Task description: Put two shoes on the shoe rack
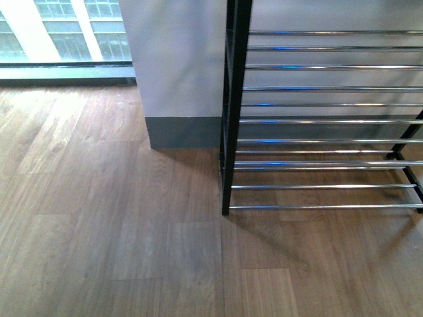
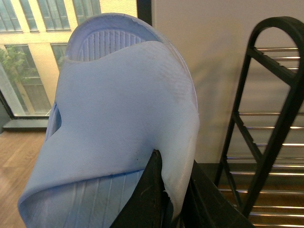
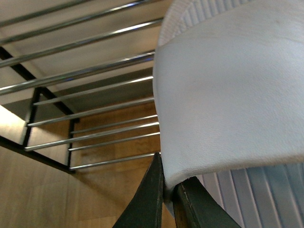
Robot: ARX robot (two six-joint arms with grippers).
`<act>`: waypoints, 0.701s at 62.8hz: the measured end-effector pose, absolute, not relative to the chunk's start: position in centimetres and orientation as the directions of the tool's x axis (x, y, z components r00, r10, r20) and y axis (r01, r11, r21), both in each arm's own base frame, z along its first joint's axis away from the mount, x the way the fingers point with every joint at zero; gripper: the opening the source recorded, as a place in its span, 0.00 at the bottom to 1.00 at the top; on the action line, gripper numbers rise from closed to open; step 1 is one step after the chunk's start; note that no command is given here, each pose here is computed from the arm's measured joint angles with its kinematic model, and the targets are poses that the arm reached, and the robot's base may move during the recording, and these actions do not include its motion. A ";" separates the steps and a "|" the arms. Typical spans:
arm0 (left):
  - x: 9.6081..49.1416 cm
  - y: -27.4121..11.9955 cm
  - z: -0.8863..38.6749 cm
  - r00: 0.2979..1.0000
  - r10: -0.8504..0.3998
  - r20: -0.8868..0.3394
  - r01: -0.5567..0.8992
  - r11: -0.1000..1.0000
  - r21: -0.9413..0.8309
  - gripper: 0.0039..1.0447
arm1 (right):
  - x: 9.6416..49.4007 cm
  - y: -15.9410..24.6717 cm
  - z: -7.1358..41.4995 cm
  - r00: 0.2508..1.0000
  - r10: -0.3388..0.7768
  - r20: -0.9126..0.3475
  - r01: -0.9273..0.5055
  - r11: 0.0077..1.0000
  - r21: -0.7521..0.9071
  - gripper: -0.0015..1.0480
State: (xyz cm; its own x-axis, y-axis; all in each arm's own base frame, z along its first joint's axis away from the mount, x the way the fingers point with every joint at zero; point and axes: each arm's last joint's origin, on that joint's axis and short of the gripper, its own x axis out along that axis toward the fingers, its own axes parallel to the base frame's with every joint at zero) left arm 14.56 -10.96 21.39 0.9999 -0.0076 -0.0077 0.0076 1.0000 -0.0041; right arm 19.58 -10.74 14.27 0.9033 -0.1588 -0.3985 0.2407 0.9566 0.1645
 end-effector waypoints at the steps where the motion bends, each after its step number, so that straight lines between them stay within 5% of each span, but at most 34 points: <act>1: 14.5 -11.0 21.4 1.000 -0.008 -0.008 0.008 1.000 -0.004 0.04 | 19.6 -10.8 14.2 0.902 -0.162 -0.400 0.244 0.956 0.164 0.02; 44: 14.5 -11.0 21.4 1.000 -0.008 -0.007 0.008 1.000 -0.004 0.04 | 19.5 -10.8 14.3 0.902 -0.165 -0.399 0.247 0.955 0.164 0.02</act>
